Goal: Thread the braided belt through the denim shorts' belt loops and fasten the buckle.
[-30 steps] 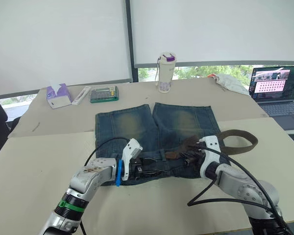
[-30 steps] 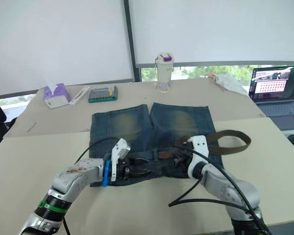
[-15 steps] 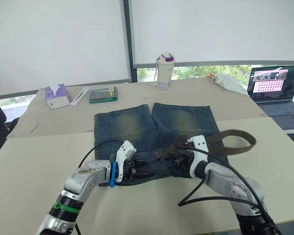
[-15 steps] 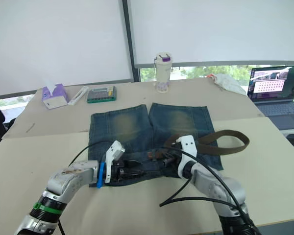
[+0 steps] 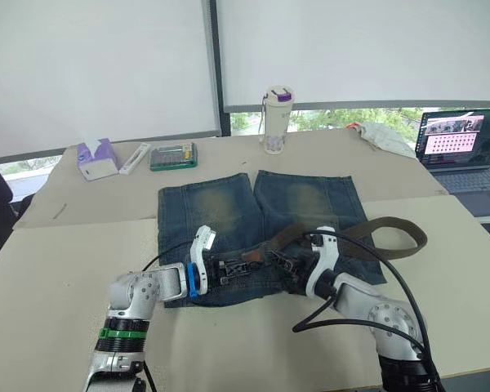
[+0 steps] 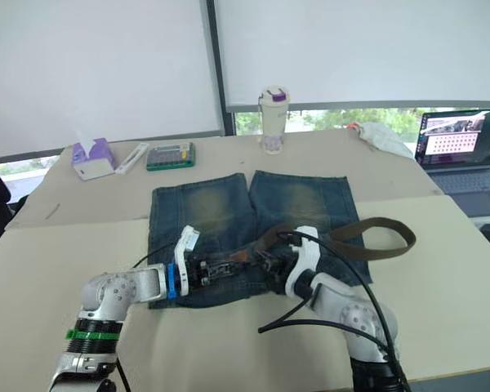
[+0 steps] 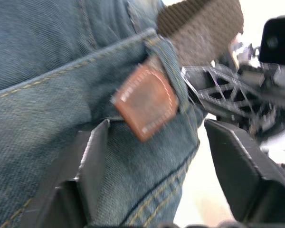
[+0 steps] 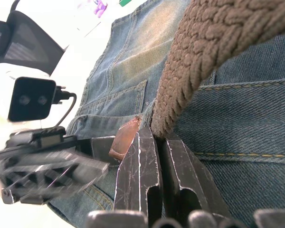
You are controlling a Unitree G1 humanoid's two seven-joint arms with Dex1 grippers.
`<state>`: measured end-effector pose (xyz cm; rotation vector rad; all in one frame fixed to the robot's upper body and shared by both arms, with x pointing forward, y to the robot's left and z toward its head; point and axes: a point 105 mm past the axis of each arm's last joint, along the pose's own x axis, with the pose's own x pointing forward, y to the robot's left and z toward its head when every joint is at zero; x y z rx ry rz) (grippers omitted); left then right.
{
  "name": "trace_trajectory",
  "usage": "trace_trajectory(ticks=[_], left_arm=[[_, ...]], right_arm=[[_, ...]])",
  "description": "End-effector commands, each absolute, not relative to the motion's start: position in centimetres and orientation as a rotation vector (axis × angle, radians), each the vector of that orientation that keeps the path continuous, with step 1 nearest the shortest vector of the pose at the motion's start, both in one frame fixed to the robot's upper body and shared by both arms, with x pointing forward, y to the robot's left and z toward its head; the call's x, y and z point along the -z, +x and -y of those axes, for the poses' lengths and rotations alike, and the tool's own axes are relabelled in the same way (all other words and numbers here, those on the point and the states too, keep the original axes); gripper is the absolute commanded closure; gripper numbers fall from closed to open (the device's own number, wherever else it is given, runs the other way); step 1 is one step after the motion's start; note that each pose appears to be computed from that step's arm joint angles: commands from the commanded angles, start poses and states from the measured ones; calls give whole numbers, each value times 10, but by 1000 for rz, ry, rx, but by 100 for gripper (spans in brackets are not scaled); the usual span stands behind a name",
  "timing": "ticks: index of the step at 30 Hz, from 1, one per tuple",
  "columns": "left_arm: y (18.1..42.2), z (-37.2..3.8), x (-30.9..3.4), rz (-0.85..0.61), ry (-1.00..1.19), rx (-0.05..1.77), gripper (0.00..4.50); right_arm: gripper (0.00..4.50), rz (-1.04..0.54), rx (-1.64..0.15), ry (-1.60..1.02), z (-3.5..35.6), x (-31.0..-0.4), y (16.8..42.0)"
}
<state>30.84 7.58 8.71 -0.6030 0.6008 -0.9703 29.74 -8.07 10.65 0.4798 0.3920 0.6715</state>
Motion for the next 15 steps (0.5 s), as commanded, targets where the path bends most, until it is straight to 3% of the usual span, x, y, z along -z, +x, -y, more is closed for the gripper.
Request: trace_trajectory(ticks=[1,5,10,15], left_arm=[[310,-74,-96,-579,-620,990,293],[310,-74,-97,-582,-637,986,433],[312,-73,-99,-582,-656,984,443],[312,-73,-99,-583,-659,983,450]], right_arm=[[450,-361,-717,463,76,-116,291],[450,-367,-723,450,76,-115,289],[450,-331,-717,343,82,-119,290],[278,-363,-712,111,87,-115,281]])
